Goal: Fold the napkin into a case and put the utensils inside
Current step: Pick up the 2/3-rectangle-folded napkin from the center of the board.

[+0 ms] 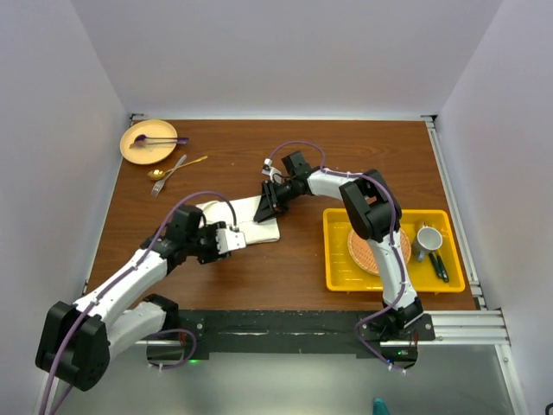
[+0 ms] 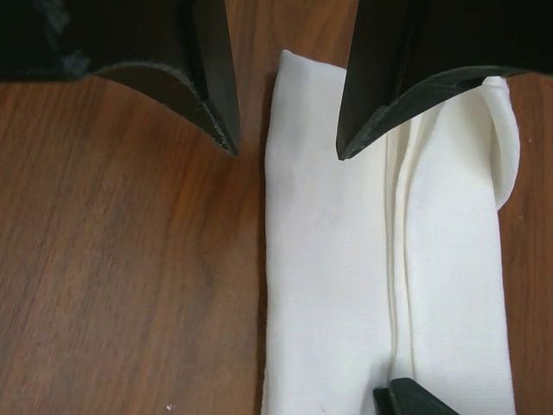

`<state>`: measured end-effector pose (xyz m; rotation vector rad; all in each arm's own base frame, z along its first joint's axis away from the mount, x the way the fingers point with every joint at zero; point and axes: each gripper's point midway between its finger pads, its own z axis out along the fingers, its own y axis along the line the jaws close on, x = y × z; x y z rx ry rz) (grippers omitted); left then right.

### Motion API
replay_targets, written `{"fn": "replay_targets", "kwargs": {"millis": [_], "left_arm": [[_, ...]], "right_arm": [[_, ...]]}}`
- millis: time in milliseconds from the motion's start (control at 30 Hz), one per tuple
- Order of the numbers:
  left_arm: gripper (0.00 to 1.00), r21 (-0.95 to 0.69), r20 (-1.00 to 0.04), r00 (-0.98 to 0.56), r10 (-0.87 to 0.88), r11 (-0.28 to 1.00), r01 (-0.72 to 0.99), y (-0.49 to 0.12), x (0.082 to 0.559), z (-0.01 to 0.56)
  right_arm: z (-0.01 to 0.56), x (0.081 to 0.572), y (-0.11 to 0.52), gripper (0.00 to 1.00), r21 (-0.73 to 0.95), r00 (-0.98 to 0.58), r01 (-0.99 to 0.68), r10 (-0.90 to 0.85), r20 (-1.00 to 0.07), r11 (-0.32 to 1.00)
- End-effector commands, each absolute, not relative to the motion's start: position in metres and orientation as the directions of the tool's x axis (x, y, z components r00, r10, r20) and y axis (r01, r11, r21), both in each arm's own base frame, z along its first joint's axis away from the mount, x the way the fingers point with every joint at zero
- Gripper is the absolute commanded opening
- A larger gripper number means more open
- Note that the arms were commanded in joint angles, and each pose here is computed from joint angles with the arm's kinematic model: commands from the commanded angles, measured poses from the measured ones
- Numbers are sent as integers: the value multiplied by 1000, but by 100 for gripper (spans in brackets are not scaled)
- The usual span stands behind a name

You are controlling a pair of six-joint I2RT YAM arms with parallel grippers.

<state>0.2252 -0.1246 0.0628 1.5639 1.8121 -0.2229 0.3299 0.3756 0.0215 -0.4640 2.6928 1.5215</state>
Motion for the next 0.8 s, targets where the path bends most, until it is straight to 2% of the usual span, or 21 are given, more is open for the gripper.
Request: {"fn": "replay_targets", "kwargs": {"millis": [0, 133, 333, 433, 533, 567, 633, 667, 700, 767], "left_arm": [[53, 487, -514, 120, 850, 174, 856, -123, 246, 61], [54, 490, -454, 163, 876, 92, 867, -124, 232, 35], [52, 541, -355, 144, 923, 77, 837, -113, 242, 11], [48, 578, -321, 142, 936, 75, 812, -109, 252, 6], [30, 574, -328, 137, 935, 82, 815, -113, 258, 7], [20, 553, -337, 130, 932, 84, 829, -115, 255, 7], [13, 507, -394, 135, 909, 92, 857, -128, 251, 15], [3, 467, -400, 121, 909, 89, 880, -128, 243, 13], [0, 432, -440, 124, 889, 89, 897, -136, 239, 18], [0, 356, -493, 104, 864, 91, 930, -149, 230, 27]], "right_arm": [[-39, 340, 351, 31, 705, -960, -273, -234, -155, 654], [-39, 339, 350, 31, 703, -959, -275, -242, -149, 655], [-41, 339, 349, 31, 697, -957, -281, -247, -151, 660], [-43, 339, 349, 30, 694, -957, -281, -251, -147, 663], [-44, 340, 349, 30, 693, -956, -281, -253, -145, 664], [-44, 340, 349, 30, 691, -955, -285, -257, -148, 664], [-43, 341, 349, 30, 688, -954, -289, -257, -152, 665], [-43, 341, 348, 30, 687, -952, -295, -263, -156, 664], [-41, 341, 349, 30, 686, -949, -305, -267, -165, 661], [-38, 342, 347, 30, 681, -944, -320, -279, -174, 659]]}}
